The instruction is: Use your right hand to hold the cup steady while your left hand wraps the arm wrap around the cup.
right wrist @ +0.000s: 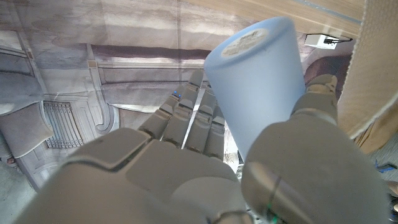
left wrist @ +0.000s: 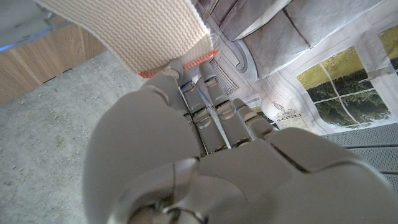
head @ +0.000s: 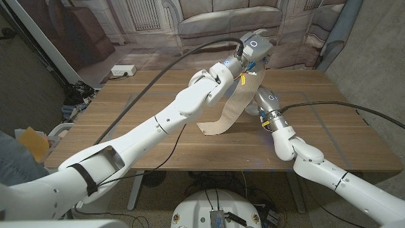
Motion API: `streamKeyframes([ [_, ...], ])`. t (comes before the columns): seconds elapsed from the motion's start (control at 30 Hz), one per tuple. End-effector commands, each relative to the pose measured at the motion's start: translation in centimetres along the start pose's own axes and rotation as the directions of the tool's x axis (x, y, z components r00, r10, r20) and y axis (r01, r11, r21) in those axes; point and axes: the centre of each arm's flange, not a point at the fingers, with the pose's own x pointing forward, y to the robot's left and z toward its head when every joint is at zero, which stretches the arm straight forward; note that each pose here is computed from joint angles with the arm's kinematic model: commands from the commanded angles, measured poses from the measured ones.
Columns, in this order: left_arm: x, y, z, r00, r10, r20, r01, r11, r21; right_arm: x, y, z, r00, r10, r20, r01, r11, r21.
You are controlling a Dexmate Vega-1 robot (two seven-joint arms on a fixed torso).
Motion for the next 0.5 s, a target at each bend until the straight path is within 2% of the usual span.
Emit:
streamKeyframes([
  [0.03, 0.6, -1.2, -3.6, 0.991, -0.036, -0.126, 0.033, 0.999, -0.025, -1.6, -1.5, -0.6, 0.999, -0.045, -0.019, 0.045, 0.998, 0.034],
  [0.37, -0.1, -2.8, -5.5, 0.980, -0.075, -0.185, 0.067, 0.996, -0.051, -2.3, -2.9, -0.6, 0.993, -0.108, -0.037, 0.111, 0.990, 0.091],
  [0.5, -0.5, -3.1, -6.2, 0.975, -0.070, -0.210, 0.055, 0.995, -0.080, -2.3, -3.6, -0.9, 0.989, -0.136, -0.057, 0.141, 0.985, 0.101],
])
